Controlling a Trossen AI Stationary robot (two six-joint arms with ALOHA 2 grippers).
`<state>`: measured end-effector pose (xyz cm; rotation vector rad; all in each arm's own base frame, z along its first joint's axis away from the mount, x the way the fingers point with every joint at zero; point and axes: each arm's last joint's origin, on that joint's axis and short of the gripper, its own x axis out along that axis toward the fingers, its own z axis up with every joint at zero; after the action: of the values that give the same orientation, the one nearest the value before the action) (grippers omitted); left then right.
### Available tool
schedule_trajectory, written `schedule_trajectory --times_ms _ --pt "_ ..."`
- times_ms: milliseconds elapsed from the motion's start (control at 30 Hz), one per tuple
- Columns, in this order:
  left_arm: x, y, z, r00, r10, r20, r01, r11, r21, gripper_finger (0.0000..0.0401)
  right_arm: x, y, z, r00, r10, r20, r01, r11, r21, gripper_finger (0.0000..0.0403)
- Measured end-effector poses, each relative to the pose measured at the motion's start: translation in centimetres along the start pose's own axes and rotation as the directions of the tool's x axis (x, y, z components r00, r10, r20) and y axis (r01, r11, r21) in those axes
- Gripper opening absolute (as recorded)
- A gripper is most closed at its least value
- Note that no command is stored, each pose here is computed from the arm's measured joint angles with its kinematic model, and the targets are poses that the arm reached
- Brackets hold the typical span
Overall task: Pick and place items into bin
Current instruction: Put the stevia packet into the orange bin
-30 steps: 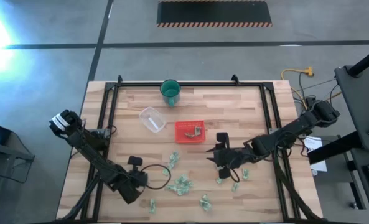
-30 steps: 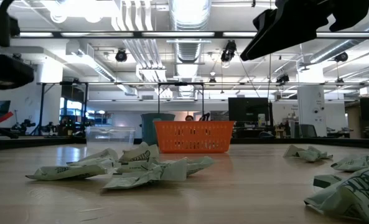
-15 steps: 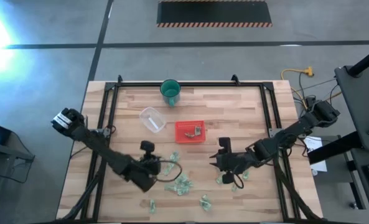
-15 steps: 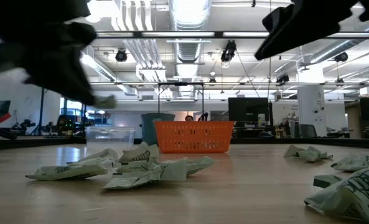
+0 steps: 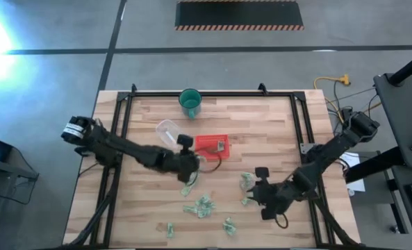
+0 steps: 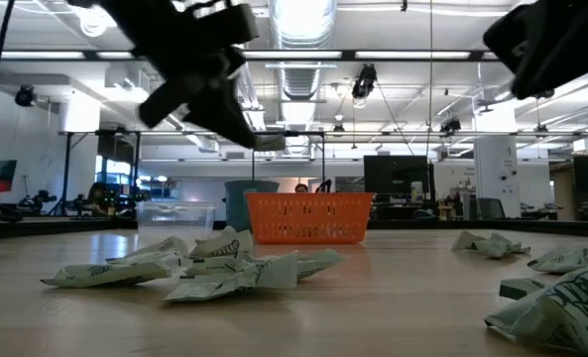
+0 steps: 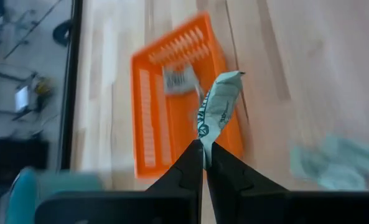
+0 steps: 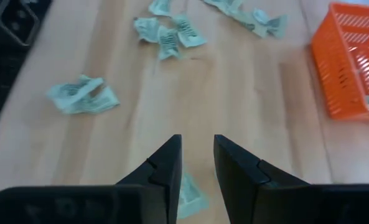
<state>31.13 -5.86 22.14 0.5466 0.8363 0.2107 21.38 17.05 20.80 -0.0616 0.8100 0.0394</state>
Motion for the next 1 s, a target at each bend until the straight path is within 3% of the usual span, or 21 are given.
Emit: schedule_trajectory --times_ms 133,300,467,633,833,1000 --pt "1.4 2.6 0.2 0.998 -0.02 0.063 0.022 0.999 -0.031 0.0 -0.2 0.8 -0.5 1.0 0.013 -0.001 -0.013 1.0 0.011 0.0081" --pt "3.4 5.0 -0.9 0.998 -0.04 0.042 0.043 0.995 -0.085 0.0 0.1 1.5 -1.1 1.0 0.014 -0.022 -0.013 0.999 0.03 0.0083" --pt "5.0 5.3 -1.4 0.997 -0.075 0.014 0.076 0.993 -0.085 0.0008 0.8 1.7 -1.6 0.999 -0.001 -0.05 0.002 1.0 0.023 0.0078" --pt "6.2 4.8 -1.4 0.997 -0.078 0.003 0.078 0.995 -0.065 0.0054 1.4 1.9 -2.0 0.997 -0.018 -0.076 0.021 0.999 0.041 0.0073" --pt "5.8 5.3 -0.8 1.0 -0.028 0.005 0.028 0.997 -0.07 0.0104 2.6 2.0 -2.8 0.991 -0.056 -0.124 0.059 0.998 0.015 0.0078" --pt "2.9 5.7 0.0 0.997 -0.026 0.066 0.03 0.997 -0.07 0.0118 4.3 1.9 -3.7 0.977 -0.126 -0.17 0.123 0.992 -0.027 0.009"
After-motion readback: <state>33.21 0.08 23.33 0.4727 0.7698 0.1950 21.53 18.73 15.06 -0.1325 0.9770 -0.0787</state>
